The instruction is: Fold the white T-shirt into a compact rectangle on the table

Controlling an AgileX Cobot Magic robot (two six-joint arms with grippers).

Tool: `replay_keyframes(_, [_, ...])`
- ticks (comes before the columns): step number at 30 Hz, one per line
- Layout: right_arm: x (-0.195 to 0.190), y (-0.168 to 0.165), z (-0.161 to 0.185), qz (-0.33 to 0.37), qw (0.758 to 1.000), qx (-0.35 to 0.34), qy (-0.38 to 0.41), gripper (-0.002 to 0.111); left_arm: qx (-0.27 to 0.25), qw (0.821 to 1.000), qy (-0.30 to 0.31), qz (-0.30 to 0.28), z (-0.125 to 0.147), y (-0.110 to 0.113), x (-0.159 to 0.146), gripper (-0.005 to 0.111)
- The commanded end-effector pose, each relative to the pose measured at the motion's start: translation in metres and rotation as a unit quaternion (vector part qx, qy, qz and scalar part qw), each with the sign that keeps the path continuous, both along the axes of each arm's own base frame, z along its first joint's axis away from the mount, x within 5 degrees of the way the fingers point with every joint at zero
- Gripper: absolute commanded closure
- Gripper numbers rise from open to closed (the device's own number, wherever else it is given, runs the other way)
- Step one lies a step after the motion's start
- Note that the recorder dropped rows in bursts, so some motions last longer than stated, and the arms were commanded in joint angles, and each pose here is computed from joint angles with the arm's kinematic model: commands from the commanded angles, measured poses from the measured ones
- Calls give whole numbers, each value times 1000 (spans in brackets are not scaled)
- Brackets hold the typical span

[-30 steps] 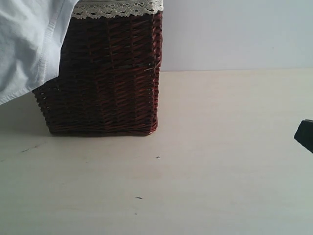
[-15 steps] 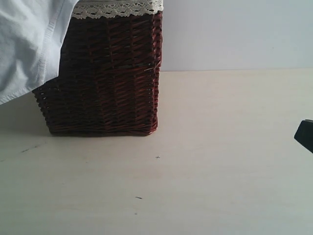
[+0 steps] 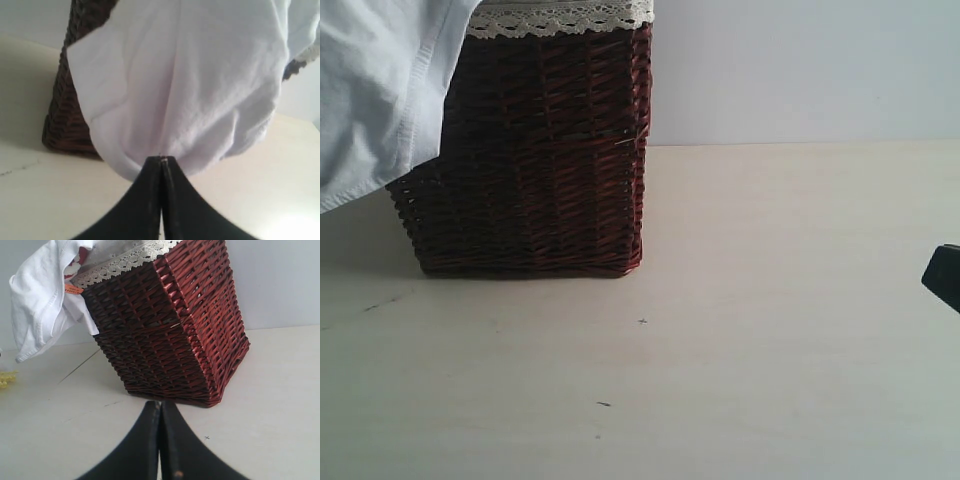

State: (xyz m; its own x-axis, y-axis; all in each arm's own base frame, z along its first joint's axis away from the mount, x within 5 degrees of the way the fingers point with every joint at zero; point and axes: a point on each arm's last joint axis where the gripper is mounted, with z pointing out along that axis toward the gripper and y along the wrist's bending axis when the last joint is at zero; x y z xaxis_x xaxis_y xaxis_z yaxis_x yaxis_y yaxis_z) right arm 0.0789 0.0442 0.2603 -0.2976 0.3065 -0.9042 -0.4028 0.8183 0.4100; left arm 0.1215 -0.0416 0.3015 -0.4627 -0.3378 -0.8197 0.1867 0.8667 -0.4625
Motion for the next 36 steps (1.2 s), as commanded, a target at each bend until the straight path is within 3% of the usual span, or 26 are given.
replay_keyframes(1, [0,1,3,5,1000,-2,-3,108,10,1000,22,-20,-4,-2,-4,107])
replay_keyframes(4, [1,0,3,-2,1000,-3,-4,108,4,1000,19,-17,-3,-2,-3,106])
replay_keyframes(6, [1,-1,3,-7,1000,-3,-5,108,-9,999,26,-19,-3,-4,-3,98])
replay_keyframes(9, [1,-1,3,-7,1000,-3,-5,108,-45,998,43,-28,-2,-7,-5,68])
replay_keyframes(12, [1,-1,3,-4,1000,-3,-5,108,-52,995,63,-49,1,-11,-8,28])
replay_keyframes(14, [0,1,3,5,1000,-2,-3,108,-64,992,83,-65,0,-14,-12,19])
replay_keyframes(20, [-4,8,7,45,998,45,-1,108,-59,994,68,-58,-2,-13,-9,37])
replay_keyframes(23, [-6,11,11,68,994,84,-2,108,-101,992,62,-36,0,-13,-1,46])
replay_keyframes(25, [-8,14,13,83,992,98,-3,108,-141,986,80,-46,0,-18,3,46])
replay_keyframes(30, [-9,14,15,88,990,110,-4,108,-178,971,121,-101,-8,-33,17,39])
replay_keyframes(36, [-9,15,16,91,988,124,-6,108,-194,969,122,-92,-15,-36,37,39])
